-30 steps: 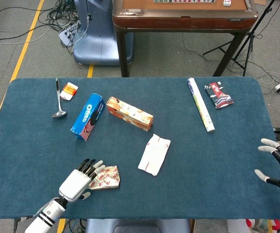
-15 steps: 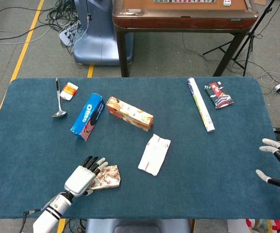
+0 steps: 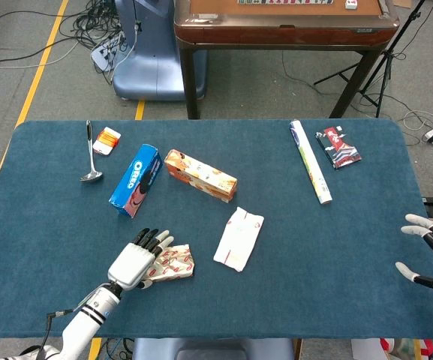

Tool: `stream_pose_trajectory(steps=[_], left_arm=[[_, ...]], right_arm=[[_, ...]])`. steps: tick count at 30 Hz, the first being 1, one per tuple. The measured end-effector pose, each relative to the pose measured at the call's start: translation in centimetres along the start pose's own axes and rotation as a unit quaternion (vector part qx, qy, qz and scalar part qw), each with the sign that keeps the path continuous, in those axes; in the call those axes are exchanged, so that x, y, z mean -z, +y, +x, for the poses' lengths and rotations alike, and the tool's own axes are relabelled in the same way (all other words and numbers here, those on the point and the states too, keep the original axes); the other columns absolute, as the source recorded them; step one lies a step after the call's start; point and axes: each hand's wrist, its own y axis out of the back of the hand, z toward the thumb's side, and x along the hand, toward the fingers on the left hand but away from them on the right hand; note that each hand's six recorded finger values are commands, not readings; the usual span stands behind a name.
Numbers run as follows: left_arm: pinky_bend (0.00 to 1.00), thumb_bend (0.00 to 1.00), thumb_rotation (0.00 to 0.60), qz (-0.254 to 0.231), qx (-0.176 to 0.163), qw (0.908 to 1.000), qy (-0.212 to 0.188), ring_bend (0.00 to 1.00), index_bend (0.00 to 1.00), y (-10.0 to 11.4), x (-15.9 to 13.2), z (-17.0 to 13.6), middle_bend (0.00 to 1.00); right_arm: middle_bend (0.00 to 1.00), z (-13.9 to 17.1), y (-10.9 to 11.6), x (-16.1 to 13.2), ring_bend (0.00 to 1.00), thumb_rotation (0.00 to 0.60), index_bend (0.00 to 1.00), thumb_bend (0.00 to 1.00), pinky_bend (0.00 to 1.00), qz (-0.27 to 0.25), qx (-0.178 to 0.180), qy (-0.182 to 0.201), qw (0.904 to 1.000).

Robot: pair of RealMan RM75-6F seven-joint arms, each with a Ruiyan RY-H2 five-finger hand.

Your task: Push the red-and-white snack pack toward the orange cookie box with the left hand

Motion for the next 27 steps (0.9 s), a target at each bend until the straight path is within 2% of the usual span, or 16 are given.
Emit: stream_pose_trajectory(steps=[12, 19, 27], left_arm=[[0.05, 0.0, 0.6, 0.03, -0.003, 0.9995, -0.001, 0.0, 0.0, 0.6, -0.6, 3.5, 0.0], [0.05, 0.0, 0.6, 0.028, -0.013, 0.9995, 0.002, 0.0, 0.0, 1.6, -1.3, 5.4, 0.0], [0.05, 0.0, 0.6, 0.032, -0.009, 0.9992, 0.023, 0.0, 0.0, 1.7, -0.7, 6.1, 0.0]], right_arm=[[0.25, -0.1, 0.0, 0.1, 0.23, 0.6, 0.35, 0.08, 0.31, -0.001, -0.001, -0.001, 1.0], [0.25, -0.1, 0.0, 0.2, 0.23, 0.6, 0.35, 0.08, 0.31, -0.003, -0.001, -0.002, 1.0], [0.25, 0.0, 0.2, 0.3, 0.23, 0.6, 0.35, 0.08, 0.31, -0.007, 0.0, -0.003, 1.0]])
